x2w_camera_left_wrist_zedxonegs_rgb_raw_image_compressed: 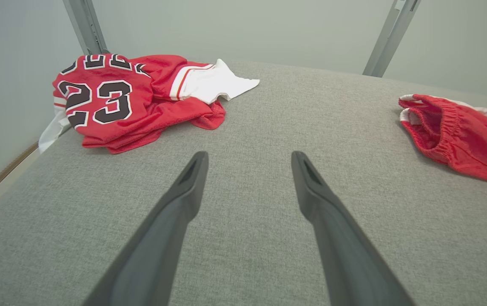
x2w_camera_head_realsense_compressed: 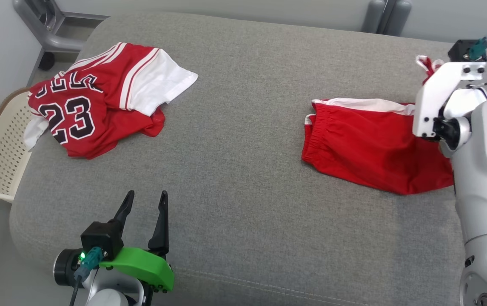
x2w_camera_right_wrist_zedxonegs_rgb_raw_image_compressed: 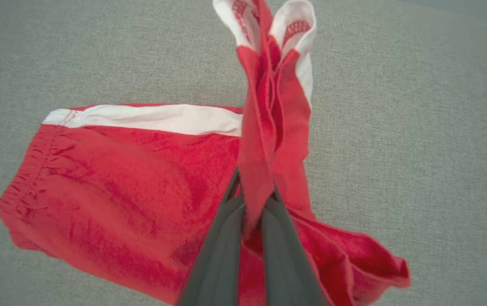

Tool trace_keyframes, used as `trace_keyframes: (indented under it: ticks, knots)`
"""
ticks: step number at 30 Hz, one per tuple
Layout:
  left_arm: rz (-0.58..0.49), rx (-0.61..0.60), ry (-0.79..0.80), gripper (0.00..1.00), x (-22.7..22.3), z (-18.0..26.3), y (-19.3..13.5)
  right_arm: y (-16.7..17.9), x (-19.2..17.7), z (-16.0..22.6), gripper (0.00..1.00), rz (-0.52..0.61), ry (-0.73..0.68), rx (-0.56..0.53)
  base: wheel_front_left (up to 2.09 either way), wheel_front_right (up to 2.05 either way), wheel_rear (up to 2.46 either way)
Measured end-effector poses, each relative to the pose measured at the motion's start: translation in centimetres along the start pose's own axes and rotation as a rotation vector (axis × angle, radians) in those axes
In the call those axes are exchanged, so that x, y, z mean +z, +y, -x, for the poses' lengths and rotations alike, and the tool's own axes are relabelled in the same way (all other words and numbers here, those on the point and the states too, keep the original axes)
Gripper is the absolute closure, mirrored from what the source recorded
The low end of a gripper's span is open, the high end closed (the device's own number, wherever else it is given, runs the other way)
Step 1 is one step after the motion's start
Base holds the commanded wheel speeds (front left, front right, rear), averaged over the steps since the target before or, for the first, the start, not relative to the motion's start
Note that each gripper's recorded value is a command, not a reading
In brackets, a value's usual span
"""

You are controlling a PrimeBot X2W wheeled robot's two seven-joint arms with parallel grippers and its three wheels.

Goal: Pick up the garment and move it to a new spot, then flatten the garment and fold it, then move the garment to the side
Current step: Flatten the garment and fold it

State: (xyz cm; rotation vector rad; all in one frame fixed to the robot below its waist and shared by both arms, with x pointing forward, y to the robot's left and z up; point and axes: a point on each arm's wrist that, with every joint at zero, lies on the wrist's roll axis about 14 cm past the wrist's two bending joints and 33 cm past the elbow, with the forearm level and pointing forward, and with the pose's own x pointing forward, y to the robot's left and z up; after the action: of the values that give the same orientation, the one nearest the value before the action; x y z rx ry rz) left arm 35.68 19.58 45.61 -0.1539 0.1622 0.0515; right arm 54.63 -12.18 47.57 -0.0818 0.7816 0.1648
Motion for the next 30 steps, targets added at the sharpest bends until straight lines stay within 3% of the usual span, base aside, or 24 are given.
trace_keyframes:
  ticks: [8, 30]
  knots:
    - [0.015, 0.017, 0.007, 0.0, -0.4, 1.0, 0.4, 5.4, -0.1, -0.3, 1.0, 0.046, 0.015, 0.116, 0.0, 0.0, 0.0]
    - [0.058, 0.141, 0.024, 0.0, -1.9, 4.1, 3.1, 13.7, -1.4, -3.1, 1.0, 0.151, 0.085, 0.251, 0.0, 0.0, 0.0]
